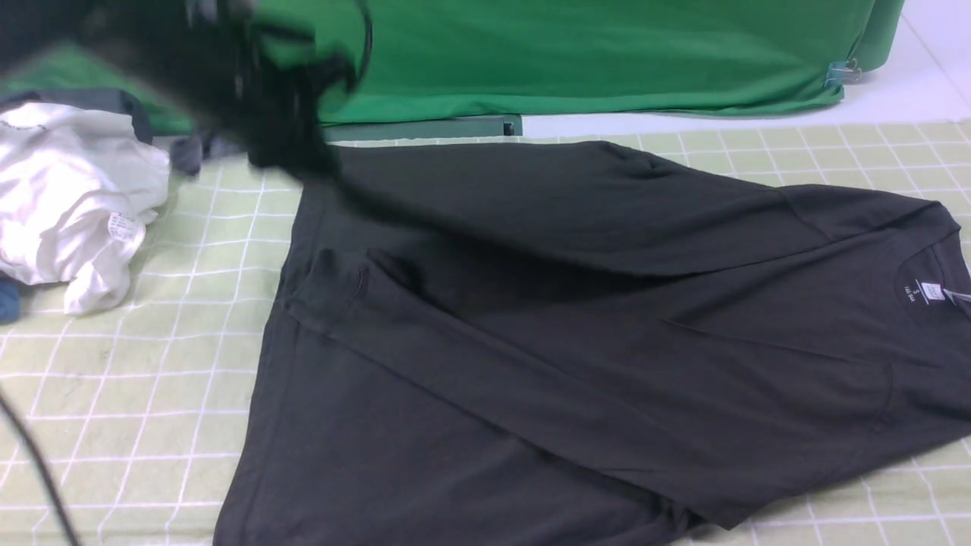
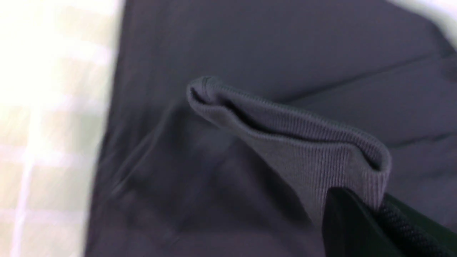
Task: Fold a long-sleeved shirt over a green coffee tablecloth.
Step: 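Fold the left side of the dark shirt inward over its body with the left gripper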
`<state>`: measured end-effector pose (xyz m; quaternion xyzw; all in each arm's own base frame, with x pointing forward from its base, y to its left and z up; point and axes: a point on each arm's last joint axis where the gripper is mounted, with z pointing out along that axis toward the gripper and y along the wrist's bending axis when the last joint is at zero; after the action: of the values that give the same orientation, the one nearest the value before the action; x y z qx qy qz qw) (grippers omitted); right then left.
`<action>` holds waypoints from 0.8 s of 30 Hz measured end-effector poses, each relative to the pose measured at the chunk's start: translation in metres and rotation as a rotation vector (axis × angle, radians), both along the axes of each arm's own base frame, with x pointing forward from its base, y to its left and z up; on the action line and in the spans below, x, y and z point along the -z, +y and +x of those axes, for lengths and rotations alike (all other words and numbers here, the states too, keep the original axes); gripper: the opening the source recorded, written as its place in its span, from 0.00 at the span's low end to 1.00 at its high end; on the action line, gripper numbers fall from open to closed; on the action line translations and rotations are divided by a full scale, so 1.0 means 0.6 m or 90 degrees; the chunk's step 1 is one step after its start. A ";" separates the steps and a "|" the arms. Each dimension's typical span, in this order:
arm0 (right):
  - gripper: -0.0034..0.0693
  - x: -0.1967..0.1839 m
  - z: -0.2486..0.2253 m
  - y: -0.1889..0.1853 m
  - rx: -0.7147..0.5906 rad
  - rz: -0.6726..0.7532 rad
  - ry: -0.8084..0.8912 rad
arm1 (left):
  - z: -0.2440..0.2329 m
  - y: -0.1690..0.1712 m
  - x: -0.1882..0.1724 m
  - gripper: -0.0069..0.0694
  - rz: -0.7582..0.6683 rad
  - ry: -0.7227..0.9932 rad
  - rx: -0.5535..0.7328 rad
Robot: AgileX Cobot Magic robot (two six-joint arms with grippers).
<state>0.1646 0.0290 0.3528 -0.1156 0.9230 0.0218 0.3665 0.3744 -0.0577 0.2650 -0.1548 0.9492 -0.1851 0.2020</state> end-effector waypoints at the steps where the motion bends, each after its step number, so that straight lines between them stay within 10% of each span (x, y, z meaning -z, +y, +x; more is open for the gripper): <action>1: 0.22 0.000 0.000 0.000 0.000 0.000 0.001 | -0.013 0.002 0.025 0.12 0.006 0.016 -0.006; 12: 0.24 0.000 0.000 0.000 0.000 0.001 0.000 | -0.080 0.018 0.150 0.20 0.050 0.040 -0.036; 24: 0.24 0.000 0.000 0.000 -0.001 0.000 -0.001 | -0.101 0.029 0.031 0.64 0.122 0.032 0.049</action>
<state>0.1646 0.0290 0.3529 -0.1160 0.9228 0.0220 0.3669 0.3136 -0.0404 0.2465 -0.1025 0.9726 -0.0970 0.1848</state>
